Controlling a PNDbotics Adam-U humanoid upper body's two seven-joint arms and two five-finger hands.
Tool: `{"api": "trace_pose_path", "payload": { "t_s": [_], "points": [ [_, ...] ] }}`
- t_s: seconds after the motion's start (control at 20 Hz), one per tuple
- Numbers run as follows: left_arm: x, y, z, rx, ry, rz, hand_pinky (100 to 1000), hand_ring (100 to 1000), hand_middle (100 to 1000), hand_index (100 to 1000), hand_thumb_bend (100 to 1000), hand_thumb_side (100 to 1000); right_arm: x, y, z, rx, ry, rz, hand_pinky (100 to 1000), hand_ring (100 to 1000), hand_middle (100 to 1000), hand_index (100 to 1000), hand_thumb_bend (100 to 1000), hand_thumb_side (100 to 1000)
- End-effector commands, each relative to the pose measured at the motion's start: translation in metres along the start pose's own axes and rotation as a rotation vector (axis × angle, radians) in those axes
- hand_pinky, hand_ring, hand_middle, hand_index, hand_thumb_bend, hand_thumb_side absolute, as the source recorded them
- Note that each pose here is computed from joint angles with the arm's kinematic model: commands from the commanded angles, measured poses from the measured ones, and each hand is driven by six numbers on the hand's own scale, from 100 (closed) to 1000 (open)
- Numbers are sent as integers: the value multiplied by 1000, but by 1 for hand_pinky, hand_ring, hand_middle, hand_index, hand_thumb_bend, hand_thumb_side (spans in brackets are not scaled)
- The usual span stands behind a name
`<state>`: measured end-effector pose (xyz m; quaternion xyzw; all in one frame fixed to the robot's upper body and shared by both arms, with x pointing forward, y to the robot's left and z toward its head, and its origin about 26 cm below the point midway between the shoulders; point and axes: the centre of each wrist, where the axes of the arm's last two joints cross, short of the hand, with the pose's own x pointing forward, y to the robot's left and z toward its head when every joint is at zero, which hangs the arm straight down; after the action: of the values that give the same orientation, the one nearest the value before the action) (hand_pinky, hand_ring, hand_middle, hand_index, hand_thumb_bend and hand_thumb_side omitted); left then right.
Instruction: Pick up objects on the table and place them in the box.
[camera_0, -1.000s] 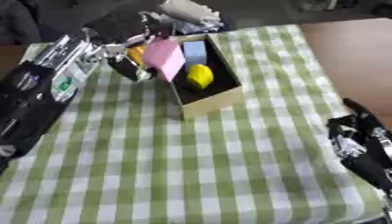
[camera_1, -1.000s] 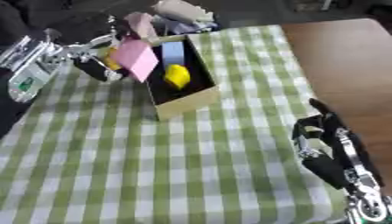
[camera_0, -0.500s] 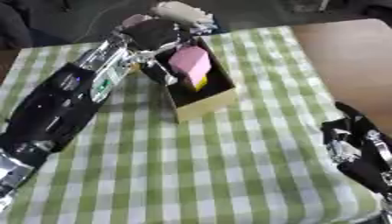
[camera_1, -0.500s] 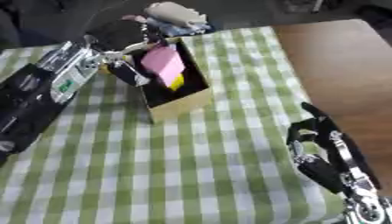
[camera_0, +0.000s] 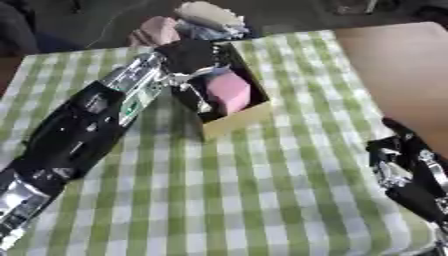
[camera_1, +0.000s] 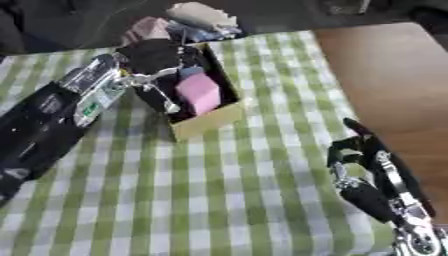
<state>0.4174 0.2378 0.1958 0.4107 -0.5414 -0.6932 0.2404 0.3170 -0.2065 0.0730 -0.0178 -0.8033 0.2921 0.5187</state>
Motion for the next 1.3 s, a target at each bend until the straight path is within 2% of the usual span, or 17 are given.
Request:
{"api": "trace_pose_path", "payload": {
  "t_s": [0.05, 0.1, 0.2, 0.3, 0.45, 0.55, 0.7, 0.95, 1.1, 1.3],
  "points": [
    [-14, 20, 14, 58, 40, -10, 831, 816, 878, 932, 369, 385, 3, -4, -2, -9, -11, 6, 660, 791, 600, 967, 100, 471],
    [-15, 23, 17, 83, 49, 3, 820, 800, 855, 912, 307, 317, 3, -4, -2, -11, -11, 6, 660, 791, 600, 967, 100, 463],
    [-19, 26, 25, 133, 76, 32, 802, 773, 821, 890, 259, 194, 2, -5, -1, -14, -9, 7, 660, 791, 600, 967, 100, 461],
    [-27, 28, 35, 178, 120, 63, 790, 759, 802, 878, 198, 181, 2, -6, -1, -18, -6, 8, 660, 791, 600, 967, 100, 463],
    [-52, 23, 52, 200, 236, 127, 783, 754, 799, 877, 157, 180, 1, -7, 0, -26, -1, 10, 660, 791, 600, 968, 100, 461],
    [-72, 17, 64, 193, 340, 193, 780, 753, 800, 880, 164, 193, 1, -7, 0, -26, -2, 11, 660, 791, 601, 968, 100, 464],
    [-98, 6, 79, 162, 520, 296, 775, 750, 808, 886, 120, 257, 1, -7, 1, -26, -1, 12, 660, 791, 601, 968, 100, 463],
    [-132, -26, 91, 120, 775, 426, 772, 746, 805, 885, 100, 334, 2, -7, 0, -21, -6, 11, 660, 791, 601, 968, 100, 463],
    [-141, -50, 92, 75, 855, 479, 774, 749, 809, 889, 100, 418, 2, -6, -1, -18, -7, 7, 660, 791, 601, 968, 100, 460],
    [-143, -73, 84, 42, 894, 541, 774, 748, 809, 890, 100, 508, 3, -5, -2, -13, -13, 1, 659, 790, 600, 968, 100, 458]
  ]
}}
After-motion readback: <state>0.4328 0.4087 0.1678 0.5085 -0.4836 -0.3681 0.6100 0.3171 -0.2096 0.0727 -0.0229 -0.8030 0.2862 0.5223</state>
